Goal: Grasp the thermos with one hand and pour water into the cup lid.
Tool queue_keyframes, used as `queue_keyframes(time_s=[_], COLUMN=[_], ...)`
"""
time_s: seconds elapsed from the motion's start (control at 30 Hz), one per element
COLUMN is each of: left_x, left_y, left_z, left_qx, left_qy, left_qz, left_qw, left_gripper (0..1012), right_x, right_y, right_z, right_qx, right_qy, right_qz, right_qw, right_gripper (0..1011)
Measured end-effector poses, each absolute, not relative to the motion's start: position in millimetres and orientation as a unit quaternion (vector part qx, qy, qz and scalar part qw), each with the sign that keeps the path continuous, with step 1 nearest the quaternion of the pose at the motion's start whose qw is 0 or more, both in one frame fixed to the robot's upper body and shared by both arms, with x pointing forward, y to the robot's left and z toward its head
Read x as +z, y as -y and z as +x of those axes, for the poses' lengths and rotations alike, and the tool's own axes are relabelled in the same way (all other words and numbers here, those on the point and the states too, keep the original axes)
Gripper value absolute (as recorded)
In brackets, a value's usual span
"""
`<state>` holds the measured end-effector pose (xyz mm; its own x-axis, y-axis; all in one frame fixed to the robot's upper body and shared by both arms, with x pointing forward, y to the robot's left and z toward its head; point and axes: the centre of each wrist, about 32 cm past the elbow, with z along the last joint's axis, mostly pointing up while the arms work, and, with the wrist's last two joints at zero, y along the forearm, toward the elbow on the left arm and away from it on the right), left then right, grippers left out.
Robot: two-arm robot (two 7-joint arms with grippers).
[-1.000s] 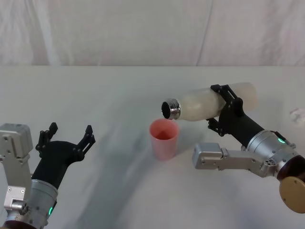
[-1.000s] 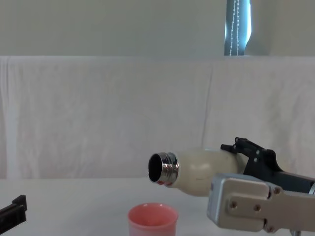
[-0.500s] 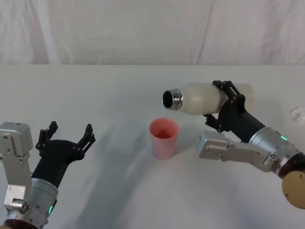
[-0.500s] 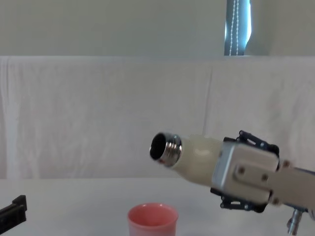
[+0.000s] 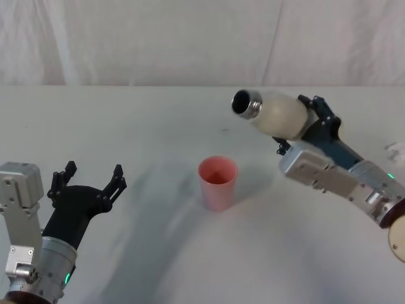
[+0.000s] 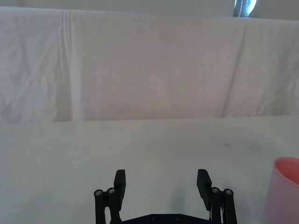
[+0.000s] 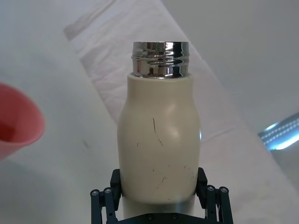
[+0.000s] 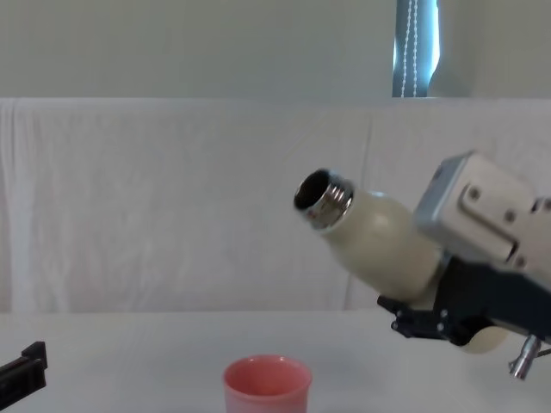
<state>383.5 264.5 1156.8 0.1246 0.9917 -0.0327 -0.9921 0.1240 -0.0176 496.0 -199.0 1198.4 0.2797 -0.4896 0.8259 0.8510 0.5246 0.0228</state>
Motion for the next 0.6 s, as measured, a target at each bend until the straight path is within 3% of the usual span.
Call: queue_keyframes(time_s=[0.6], left_x=[1156.8], left_y=[-264.5], left_z=[383.5], left_qx=[0.662], left_qy=[-0.006], left_qz=[-0.017], left_qw=[0.750], left_gripper=[1001], right_x=[1201.0], right_y=[211], right_z=[494], right_qx=[-0.516], right_qy=[0.242], right_qz=[-0.102], right_qw=[0.815], right_gripper=[959])
